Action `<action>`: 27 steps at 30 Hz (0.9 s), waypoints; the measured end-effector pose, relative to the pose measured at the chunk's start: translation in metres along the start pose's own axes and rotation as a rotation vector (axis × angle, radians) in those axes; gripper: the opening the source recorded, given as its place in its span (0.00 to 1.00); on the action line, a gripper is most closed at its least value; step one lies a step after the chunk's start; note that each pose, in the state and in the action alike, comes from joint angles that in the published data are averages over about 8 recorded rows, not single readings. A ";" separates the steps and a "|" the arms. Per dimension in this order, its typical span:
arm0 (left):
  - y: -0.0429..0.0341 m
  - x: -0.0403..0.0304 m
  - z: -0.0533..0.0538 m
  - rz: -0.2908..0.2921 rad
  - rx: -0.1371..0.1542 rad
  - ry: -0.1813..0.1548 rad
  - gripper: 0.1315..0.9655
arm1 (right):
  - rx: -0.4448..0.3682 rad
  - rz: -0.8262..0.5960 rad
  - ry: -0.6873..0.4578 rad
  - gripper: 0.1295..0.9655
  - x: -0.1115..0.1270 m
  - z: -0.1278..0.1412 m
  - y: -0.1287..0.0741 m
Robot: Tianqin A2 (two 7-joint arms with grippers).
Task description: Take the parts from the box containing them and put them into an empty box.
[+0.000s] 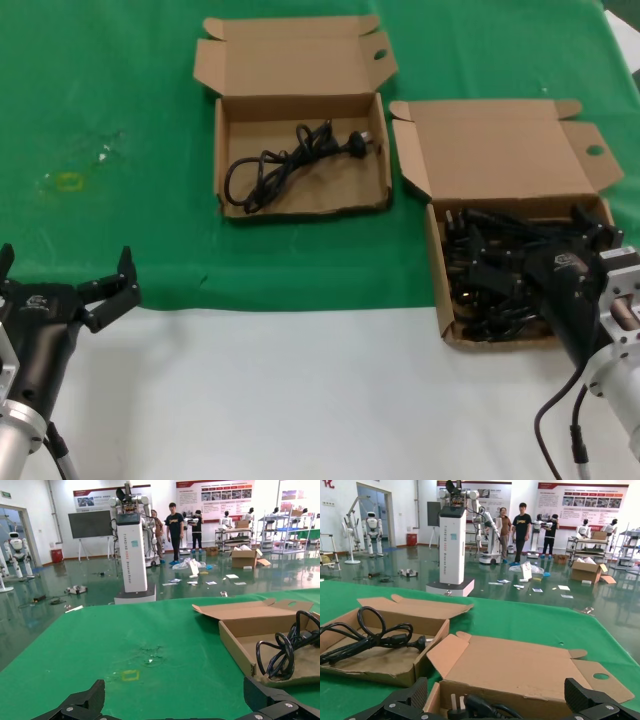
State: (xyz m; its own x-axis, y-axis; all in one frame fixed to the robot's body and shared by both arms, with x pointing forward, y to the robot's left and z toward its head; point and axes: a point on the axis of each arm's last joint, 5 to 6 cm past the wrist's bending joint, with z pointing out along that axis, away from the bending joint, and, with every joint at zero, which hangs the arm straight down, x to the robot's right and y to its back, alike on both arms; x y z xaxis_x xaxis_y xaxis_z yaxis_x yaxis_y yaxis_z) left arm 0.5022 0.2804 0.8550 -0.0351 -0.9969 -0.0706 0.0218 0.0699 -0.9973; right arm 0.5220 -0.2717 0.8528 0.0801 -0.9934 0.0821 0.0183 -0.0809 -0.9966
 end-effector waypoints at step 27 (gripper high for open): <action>0.0000 0.0000 0.000 0.000 0.000 0.000 1.00 | 0.000 0.000 0.000 1.00 0.000 0.000 0.000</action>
State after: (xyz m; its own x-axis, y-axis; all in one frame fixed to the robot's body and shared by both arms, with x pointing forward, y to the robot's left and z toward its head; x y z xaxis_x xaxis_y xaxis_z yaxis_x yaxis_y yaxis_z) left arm 0.5022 0.2804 0.8550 -0.0351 -0.9969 -0.0706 0.0218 0.0699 -0.9973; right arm 0.5220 -0.2717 0.8528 0.0801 -0.9934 0.0821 0.0183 -0.0809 -0.9966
